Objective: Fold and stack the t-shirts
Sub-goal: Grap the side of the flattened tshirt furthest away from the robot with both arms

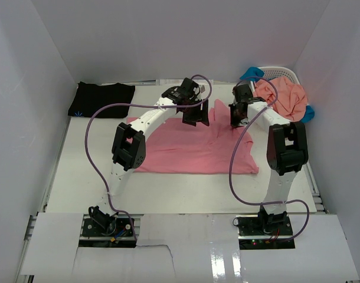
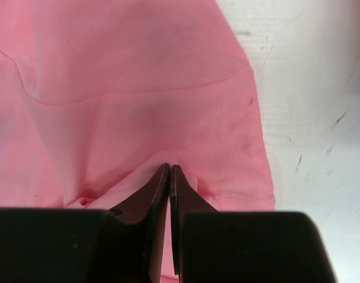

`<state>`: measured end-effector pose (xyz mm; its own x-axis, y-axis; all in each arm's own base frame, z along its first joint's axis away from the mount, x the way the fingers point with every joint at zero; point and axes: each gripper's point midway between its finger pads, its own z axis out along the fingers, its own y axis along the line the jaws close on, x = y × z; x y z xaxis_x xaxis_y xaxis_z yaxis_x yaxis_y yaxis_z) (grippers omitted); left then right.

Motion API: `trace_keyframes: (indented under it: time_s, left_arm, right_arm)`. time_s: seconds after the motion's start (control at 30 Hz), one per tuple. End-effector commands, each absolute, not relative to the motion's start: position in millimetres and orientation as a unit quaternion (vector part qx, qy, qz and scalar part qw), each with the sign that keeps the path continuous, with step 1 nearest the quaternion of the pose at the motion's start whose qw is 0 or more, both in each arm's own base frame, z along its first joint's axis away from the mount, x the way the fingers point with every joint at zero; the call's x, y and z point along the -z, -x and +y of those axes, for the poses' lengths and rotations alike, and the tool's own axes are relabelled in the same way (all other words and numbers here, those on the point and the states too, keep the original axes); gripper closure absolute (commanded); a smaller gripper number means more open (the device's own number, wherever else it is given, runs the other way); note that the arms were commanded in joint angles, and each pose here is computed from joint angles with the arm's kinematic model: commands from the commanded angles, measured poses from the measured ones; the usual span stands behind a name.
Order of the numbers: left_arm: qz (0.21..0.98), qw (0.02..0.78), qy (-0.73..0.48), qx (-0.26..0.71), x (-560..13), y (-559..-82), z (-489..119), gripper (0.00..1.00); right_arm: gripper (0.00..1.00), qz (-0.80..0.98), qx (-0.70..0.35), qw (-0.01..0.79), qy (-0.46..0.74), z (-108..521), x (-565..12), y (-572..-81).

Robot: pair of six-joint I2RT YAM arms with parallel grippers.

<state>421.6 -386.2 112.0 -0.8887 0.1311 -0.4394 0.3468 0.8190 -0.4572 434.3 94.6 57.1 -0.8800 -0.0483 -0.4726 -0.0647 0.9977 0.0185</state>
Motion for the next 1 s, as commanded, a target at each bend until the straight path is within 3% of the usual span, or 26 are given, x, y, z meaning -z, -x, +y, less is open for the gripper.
trace_keyframes:
  time_s: [0.0, 0.13, 0.2, 0.33, 0.4, 0.43, 0.8, 0.9, 0.97]
  left_arm:
    - [0.928, 0.18, -0.143, 0.293, -108, -410, -404, 0.25]
    - [0.921, 0.171, -0.173, 0.305, -103, -397, -424, 0.26]
    - [0.917, 0.166, -0.188, 0.31, -100, -392, -431, 0.27]
    - [0.91, 0.165, -0.217, 0.312, -95, -384, -441, 0.27]
    - [0.909, 0.168, -0.223, 0.309, -95, -383, -441, 0.27]
    - [0.909, 0.17, -0.228, 0.305, -94, -381, -443, 0.27]
    - [0.906, 0.216, -0.241, 0.275, -96, -396, -443, 0.27]
    - [0.902, 0.23, -0.246, 0.27, -98, -402, -443, 0.27]
    - [0.899, 0.239, -0.254, 0.267, -96, -405, -444, 0.27]
  right_arm:
    - [0.92, 0.958, -0.01, 0.287, 0.03, 95, -76, -462]
    - [0.92, 0.957, -0.008, 0.29, 0.032, 95, -73, -468]
    - [0.87, 0.96, -0.006, 0.279, 0.031, 95, -63, -469]
    - [0.49, 0.966, 0.005, 0.258, 0.017, 90, -52, -463]
    - [0.47, 0.965, 0.007, 0.26, 0.009, 88, -55, -459]
    - [0.38, 0.962, 0.005, 0.271, 0.006, 88, -58, -461]
    - [0.39, 0.95, -0.037, 0.309, -0.012, 88, -83, -403]
    - [0.45, 0.948, -0.053, 0.312, -0.015, 90, -82, -387]
    - [0.59, 0.946, -0.065, 0.316, -0.015, 93, -83, -381]
